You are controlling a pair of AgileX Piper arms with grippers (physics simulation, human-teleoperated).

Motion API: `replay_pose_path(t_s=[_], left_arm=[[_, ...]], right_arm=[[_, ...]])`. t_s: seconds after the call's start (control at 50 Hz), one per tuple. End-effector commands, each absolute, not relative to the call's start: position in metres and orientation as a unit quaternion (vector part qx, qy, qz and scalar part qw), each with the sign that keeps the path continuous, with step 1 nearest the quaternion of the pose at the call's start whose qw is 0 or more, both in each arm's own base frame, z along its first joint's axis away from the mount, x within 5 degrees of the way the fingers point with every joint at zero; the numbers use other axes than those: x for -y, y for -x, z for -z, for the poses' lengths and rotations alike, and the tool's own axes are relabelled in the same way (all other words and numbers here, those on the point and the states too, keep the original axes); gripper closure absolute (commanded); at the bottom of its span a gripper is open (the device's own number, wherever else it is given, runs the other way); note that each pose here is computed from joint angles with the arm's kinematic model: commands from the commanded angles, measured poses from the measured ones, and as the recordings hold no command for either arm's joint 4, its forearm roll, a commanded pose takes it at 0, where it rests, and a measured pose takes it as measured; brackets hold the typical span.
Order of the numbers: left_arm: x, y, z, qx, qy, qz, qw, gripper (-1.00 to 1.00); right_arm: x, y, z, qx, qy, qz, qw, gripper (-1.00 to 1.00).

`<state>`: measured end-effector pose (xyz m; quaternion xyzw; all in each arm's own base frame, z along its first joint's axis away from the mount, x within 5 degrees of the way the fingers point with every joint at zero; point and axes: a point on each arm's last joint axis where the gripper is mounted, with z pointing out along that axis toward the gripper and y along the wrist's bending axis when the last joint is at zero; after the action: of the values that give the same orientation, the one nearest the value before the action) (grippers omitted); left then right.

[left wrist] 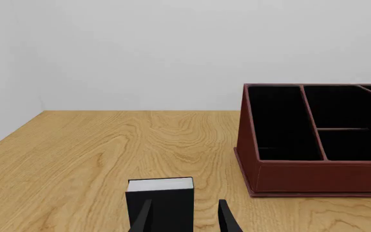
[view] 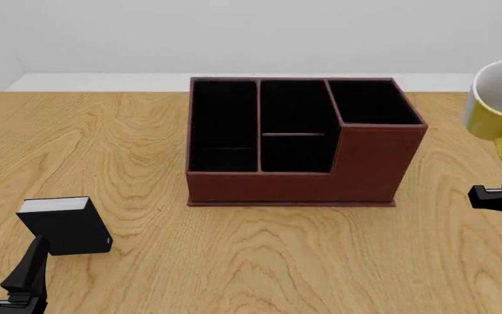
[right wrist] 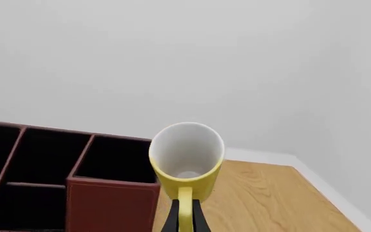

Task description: Pick up the yellow and white mug and place it to the right of the caddy.

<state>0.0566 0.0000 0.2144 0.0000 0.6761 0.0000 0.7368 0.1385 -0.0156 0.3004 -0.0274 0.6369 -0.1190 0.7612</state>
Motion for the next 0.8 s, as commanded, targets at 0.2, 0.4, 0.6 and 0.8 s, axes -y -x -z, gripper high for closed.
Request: replay_pose_path(t_s=[0.2, 0.4, 0.6, 0.8], left_arm=[[0.000, -0.057, -0.214, -0.676, 0.000, 0.000, 0.737, -1.00], [0.000, -0.057, -0.214, -0.676, 0.000, 0.000, 0.737, -1.00], [0.000, -0.057, -0.214, -0.676, 0.000, 0.000, 0.737, -1.00], [0.000, -0.057, -0.214, -0.676, 0.000, 0.000, 0.737, -1.00]], right_arm=[[0.024, -0.156, -0.264, -0.659, 0.006, 0.122, 0.742, 1.00], [0.029, -0.166, -0.243, -0.673, -0.005, 0.123, 0.729, 1.00], [0.031, -0.173, -0.227, -0.682, -0.008, 0.119, 0.721, 1.00], [0.034, -0.180, -0.210, -0.693, -0.017, 0.117, 0.711, 1.00]])
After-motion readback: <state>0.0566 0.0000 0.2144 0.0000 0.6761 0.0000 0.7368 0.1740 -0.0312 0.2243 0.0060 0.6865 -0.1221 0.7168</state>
